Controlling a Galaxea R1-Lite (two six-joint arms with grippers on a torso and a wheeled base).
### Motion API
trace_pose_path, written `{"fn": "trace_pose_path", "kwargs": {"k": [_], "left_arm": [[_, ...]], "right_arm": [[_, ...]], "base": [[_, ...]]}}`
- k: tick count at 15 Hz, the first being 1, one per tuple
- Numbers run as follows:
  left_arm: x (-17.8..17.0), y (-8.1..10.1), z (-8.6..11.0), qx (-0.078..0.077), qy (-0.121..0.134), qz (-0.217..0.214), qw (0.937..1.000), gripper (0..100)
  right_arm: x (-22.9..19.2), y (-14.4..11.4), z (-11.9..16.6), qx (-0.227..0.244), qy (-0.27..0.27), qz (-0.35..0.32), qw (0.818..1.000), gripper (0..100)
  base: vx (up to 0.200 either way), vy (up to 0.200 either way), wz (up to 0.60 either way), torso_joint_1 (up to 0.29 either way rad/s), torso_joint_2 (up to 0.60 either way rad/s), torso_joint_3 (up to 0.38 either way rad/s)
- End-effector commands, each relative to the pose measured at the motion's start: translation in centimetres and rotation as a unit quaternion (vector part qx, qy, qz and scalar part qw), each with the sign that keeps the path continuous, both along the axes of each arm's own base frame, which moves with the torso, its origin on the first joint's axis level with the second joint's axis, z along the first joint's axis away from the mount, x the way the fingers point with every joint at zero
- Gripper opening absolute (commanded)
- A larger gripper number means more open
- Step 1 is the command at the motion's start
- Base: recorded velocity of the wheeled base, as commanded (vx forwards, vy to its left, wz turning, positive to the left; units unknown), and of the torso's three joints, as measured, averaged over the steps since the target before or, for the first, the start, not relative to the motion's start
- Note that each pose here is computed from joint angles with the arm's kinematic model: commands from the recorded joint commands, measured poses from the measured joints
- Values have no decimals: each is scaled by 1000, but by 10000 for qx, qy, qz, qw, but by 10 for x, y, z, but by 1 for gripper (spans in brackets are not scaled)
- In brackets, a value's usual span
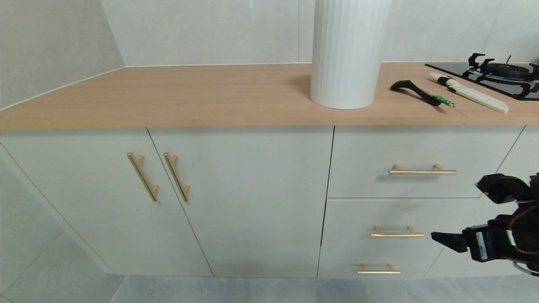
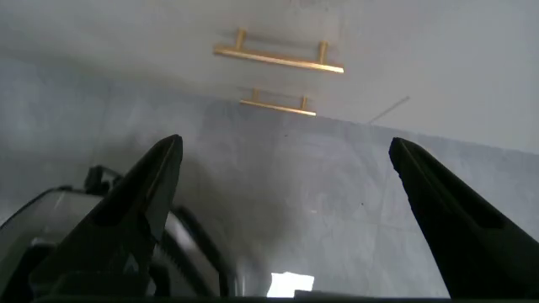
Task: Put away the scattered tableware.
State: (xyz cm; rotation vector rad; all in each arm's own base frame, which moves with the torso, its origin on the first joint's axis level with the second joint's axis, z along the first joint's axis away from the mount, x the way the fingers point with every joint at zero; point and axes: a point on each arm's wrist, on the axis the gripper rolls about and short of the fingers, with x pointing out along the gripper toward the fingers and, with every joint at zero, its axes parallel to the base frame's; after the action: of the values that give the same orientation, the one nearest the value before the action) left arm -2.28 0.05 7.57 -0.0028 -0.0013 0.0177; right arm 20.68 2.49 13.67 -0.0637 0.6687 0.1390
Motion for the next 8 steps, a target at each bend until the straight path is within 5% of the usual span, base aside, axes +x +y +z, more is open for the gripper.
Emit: {"fn": "trace_pose_path", "kwargs": {"k": [1,8], "left_arm": [[0,0,0,6,6,4,10000,100],[0,0,0,-2,6,4,10000,100]], "right_arm": [[51,4,-60,-93,611,-51,9981,100],[90,6,-110,-324,276,-365,9984,100]], "base": [[0,0,0,0,0,0],[0,0,0,0,0,0]]}}
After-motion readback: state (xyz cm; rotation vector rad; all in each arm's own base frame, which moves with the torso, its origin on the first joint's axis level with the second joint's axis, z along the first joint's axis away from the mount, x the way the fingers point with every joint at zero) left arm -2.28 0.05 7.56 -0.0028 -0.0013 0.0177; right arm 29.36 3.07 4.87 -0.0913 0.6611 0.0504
